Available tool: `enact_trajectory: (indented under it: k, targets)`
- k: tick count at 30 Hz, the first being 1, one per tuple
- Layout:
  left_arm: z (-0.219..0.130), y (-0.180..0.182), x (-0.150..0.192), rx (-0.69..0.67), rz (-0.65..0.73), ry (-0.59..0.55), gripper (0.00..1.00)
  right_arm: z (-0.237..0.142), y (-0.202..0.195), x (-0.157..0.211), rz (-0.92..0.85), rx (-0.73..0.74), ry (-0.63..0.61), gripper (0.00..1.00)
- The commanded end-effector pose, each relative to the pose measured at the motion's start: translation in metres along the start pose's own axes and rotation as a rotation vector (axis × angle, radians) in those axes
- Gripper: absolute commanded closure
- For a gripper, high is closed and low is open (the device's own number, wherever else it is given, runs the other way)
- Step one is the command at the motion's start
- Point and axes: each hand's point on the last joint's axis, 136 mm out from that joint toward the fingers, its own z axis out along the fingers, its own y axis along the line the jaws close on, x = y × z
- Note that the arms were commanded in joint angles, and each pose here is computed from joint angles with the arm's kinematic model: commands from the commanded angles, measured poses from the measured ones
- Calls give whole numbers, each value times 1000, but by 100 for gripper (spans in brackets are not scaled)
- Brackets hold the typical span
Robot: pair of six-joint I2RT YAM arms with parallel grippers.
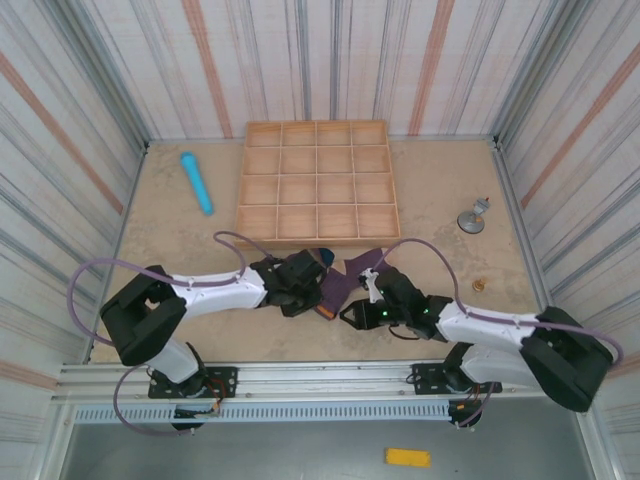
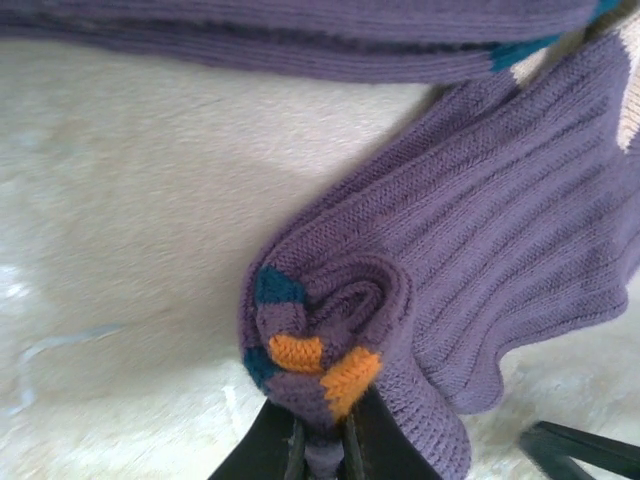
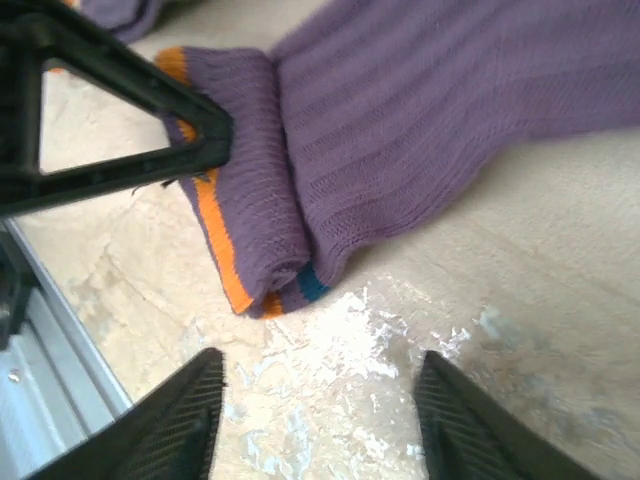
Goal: Roll the socks
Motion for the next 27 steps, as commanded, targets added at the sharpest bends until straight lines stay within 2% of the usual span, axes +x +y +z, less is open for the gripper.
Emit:
enact_trajectory:
  k: [1,5,11,16,20,27]
  targets:
    - [-11,21,9,-127,-14,86,100,-16,-10,1,-197,135,-58,37]
    - [-6,12,16,-127,-38,195,100,-22,3,-2,-388,168,-122,34]
    - [-7,8,14,-139,-35,195,100,-16,24,-10,-626,213,-195,34]
    - [-4,6,17,-123,-45,217,100,5,42,-2,-825,240,-222,38]
    - [0,6,19,-128,-48,228,100,17,53,-4,-885,236,-259,41]
    - [4,3,22,-111,-55,257,100,44,56,0,-942,241,-224,47]
